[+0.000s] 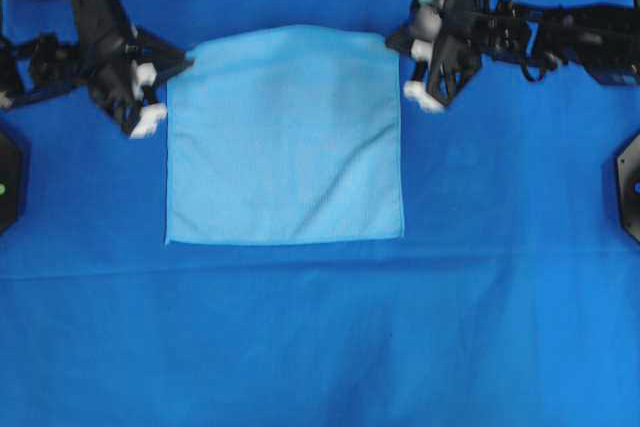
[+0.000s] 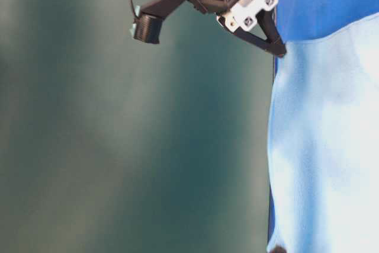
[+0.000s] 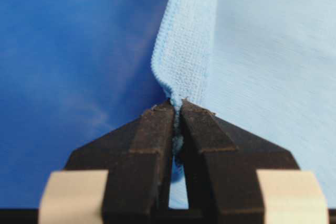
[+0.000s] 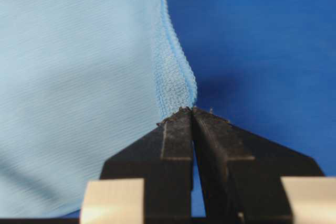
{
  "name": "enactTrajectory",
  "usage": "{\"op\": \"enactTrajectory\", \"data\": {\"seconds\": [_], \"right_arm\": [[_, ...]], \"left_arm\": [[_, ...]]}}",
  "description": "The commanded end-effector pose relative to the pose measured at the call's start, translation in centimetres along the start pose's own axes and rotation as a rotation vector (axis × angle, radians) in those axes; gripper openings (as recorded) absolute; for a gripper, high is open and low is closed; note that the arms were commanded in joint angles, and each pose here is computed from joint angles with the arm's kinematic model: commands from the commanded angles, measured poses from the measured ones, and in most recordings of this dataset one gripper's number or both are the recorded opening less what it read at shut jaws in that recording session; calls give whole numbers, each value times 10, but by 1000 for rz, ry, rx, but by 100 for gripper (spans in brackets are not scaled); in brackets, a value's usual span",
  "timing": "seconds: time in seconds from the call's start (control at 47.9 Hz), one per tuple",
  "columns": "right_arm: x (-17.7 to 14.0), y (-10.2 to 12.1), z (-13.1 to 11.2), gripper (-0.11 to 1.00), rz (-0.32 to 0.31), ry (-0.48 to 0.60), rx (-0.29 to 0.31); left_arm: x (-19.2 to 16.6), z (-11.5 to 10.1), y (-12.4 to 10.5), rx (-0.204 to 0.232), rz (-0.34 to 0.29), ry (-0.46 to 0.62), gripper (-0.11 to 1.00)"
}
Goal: Fold the light blue towel.
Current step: 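Fold the far edge toward the near edge with both grippers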
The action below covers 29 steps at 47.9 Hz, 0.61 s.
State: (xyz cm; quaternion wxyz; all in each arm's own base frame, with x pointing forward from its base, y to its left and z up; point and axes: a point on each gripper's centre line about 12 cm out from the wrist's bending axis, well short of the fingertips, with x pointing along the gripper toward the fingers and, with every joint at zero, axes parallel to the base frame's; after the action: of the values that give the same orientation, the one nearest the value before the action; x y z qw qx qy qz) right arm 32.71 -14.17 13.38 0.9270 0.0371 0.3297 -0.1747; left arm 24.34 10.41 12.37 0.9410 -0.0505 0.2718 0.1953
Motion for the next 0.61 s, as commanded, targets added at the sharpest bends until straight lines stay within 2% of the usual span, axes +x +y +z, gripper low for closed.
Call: {"op": "enactTrajectory", "data": {"seconds": [0.0,0.084,0.209,0.313,0.397,0.585], "right_arm": [[-14,17,11,2,36,-34,-22],[-20,34,8,2,72,-24,-33],[-26,59,-2,2,126,8,-33],[-30,78,-7,2,167,35,-25],[-32,93,-12,2,199,57,-18],[-40,122,-20,2,263,76,0]], "left_arm": [[-11,4,-14,30,-47,-31,1],[-19,1,-27,46,-93,-30,1],[-27,-10,-57,102,-203,12,1],[-30,-17,-80,132,-281,54,1],[-32,-22,-96,136,-332,91,1],[-39,-30,-120,117,-404,142,1]]}}
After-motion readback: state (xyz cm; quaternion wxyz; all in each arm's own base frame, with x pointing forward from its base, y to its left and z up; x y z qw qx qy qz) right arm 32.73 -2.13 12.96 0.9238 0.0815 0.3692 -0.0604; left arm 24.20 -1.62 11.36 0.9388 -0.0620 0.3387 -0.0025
